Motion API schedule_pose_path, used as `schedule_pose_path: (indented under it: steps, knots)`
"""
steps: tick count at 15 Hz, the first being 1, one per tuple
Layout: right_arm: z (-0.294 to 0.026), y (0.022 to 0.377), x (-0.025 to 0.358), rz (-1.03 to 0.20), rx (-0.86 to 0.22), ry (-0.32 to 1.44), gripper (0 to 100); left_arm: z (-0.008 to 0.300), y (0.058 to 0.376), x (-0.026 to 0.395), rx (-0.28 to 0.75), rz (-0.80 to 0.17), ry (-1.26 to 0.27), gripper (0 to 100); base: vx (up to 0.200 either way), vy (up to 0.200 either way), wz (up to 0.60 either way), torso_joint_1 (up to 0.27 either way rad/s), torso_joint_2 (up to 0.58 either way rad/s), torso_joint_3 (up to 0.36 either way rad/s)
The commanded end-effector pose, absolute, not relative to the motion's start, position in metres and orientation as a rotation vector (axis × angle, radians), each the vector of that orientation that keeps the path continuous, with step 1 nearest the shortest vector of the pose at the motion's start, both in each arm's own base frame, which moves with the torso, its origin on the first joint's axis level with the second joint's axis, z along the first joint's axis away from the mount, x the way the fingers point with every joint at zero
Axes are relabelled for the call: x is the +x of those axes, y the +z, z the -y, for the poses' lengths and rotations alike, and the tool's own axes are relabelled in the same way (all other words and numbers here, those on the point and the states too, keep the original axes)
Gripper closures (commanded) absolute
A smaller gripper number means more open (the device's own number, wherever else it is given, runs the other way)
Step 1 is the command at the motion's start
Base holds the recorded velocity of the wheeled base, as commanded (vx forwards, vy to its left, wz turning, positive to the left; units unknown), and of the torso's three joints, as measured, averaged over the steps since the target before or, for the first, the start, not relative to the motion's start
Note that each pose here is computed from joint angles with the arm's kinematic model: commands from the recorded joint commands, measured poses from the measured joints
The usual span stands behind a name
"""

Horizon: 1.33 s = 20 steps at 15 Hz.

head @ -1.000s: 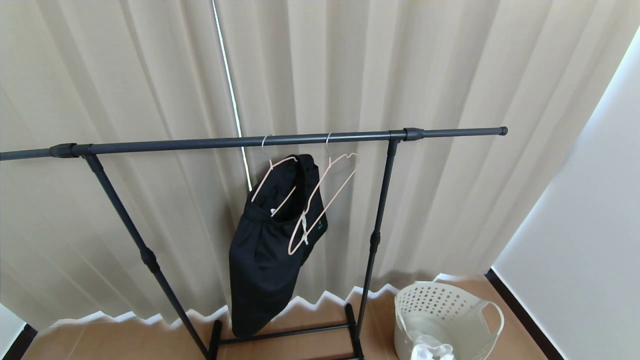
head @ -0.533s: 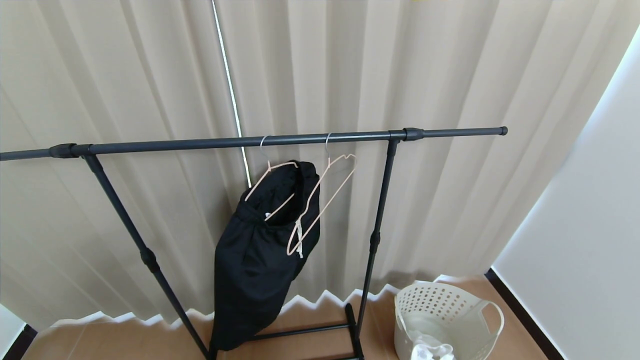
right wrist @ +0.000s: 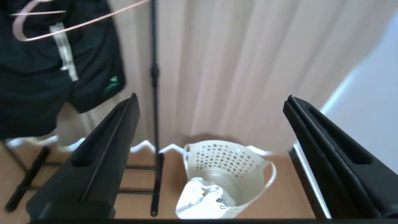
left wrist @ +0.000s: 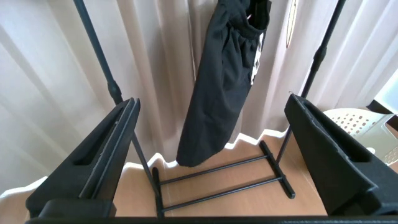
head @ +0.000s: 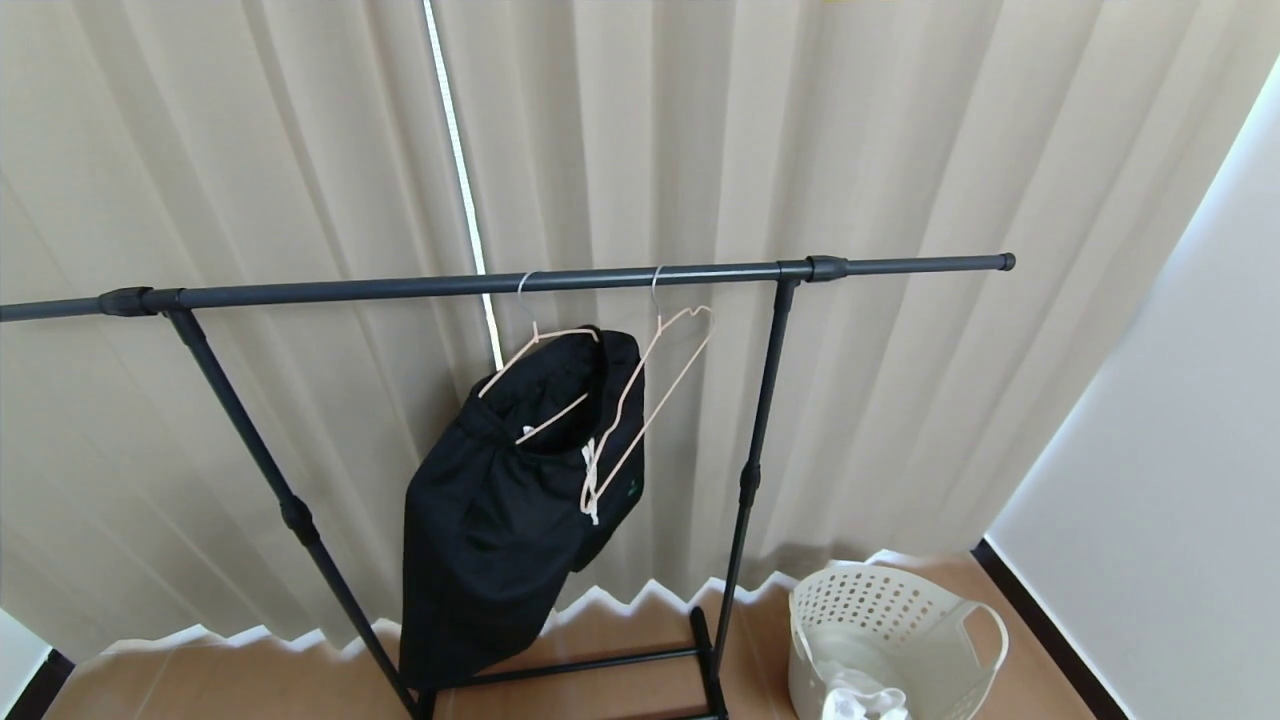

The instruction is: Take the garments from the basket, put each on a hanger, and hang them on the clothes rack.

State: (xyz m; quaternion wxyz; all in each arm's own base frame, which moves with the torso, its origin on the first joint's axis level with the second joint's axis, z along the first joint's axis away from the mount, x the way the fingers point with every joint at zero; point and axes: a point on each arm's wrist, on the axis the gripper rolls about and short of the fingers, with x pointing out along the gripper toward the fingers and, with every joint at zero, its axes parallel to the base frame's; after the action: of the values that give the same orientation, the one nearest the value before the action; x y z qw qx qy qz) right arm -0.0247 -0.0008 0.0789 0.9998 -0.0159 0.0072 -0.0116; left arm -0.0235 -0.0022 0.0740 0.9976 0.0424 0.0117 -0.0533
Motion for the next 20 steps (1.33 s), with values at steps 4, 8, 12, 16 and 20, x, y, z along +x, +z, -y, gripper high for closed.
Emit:
schedule_pose_path:
  steps: [4, 8, 12, 16, 20]
  knots:
    - [0.0022, 0.0756, -0.0233, -0.015, 0.008, -0.091, 0, 0.0022, 0.0744, -0.0237, 0.080, -0.022, -0.105, 0, 0.000, 0.000, 0.00, 0.000, 0.00, 0.000]
    - [0.0007, 0.0762, -0.0234, -0.015, 0.043, -0.023, 0, 0.0022, 0.0744, -0.0237, 0.080, -0.022, -0.107, 0, 0.000, 0.000, 0.00, 0.000, 0.00, 0.000]
    - [0.0007, 0.0761, -0.0235, -0.013, 0.041, -0.023, 0, 0.0022, 0.0744, -0.0237, 0.077, -0.022, -0.107, 0, 0.000, 0.000, 0.00, 0.000, 0.00, 0.000]
    - [0.0007, 0.0761, -0.0235, -0.013, 0.040, -0.023, 0, 0.0022, 0.0744, -0.0237, 0.075, -0.022, -0.105, 0, 0.000, 0.000, 0.00, 0.000, 0.00, 0.000]
    - [0.0007, 0.0762, -0.0234, -0.015, 0.040, -0.023, 0, 0.0022, 0.0744, -0.0237, 0.069, -0.022, -0.104, 0, 0.000, 0.000, 0.00, -0.061, 0.13, 0.077]
